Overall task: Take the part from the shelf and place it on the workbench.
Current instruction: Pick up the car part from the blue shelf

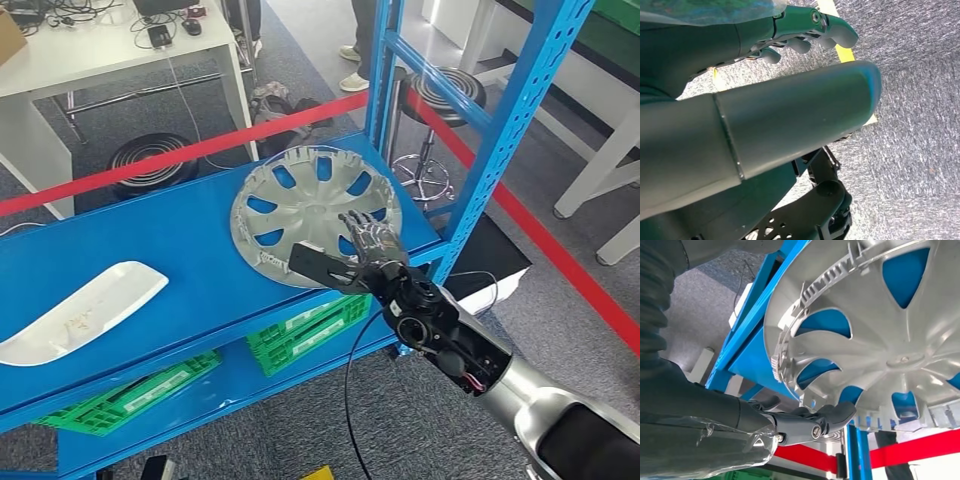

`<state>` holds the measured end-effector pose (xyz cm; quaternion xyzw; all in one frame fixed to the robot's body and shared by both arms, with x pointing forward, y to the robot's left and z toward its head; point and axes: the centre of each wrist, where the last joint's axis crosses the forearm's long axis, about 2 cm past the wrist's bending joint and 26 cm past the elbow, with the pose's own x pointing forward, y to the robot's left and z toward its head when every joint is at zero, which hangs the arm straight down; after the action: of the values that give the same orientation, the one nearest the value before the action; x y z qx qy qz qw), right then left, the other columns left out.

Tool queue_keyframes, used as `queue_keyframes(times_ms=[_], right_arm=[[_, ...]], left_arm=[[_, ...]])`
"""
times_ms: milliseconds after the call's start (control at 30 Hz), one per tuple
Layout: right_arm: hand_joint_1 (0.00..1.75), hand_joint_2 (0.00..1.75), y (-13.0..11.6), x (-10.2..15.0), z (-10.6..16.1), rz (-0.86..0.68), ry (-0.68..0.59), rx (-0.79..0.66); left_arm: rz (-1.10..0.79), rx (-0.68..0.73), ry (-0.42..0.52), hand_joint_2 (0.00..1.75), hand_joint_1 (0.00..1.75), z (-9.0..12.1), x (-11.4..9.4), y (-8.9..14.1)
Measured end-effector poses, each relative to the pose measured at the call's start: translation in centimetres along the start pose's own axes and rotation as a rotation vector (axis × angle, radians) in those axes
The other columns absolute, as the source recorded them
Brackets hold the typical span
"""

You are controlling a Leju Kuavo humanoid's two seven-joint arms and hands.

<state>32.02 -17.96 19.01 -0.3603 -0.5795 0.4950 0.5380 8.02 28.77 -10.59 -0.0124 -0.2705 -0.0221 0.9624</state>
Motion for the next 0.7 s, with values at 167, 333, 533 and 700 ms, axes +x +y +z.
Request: queue_keyframes(times_ms=[167,333,533,700], right_arm=[[0.0,1.75,-0.2,-0.3,-0.1,-0.005,0.01,-0.003],[0.0,1.75,-0.2,-1.0,-0.1,-0.021,0.029,0.013],[0.0,1.75,0.0,-2.5,0.0,-0.083,0.036,0.083],[0.0,1.75,0.3,-3.4,-0.3,-0.123,0.008,0.165]], left_arm=[[0.0,0.0,0.0,0.0,0.0,0.0,0.0,0.0],[0.0,-0.001,0.0,0.0,0.0,0.0,0.0,0.0],[-0.008,-0.005,0.007,0.0,0.0,0.0,0.1,0.0],[-0.018,-0.011,0.007,0.0,0.0,-0.2,0.5,0.1]])
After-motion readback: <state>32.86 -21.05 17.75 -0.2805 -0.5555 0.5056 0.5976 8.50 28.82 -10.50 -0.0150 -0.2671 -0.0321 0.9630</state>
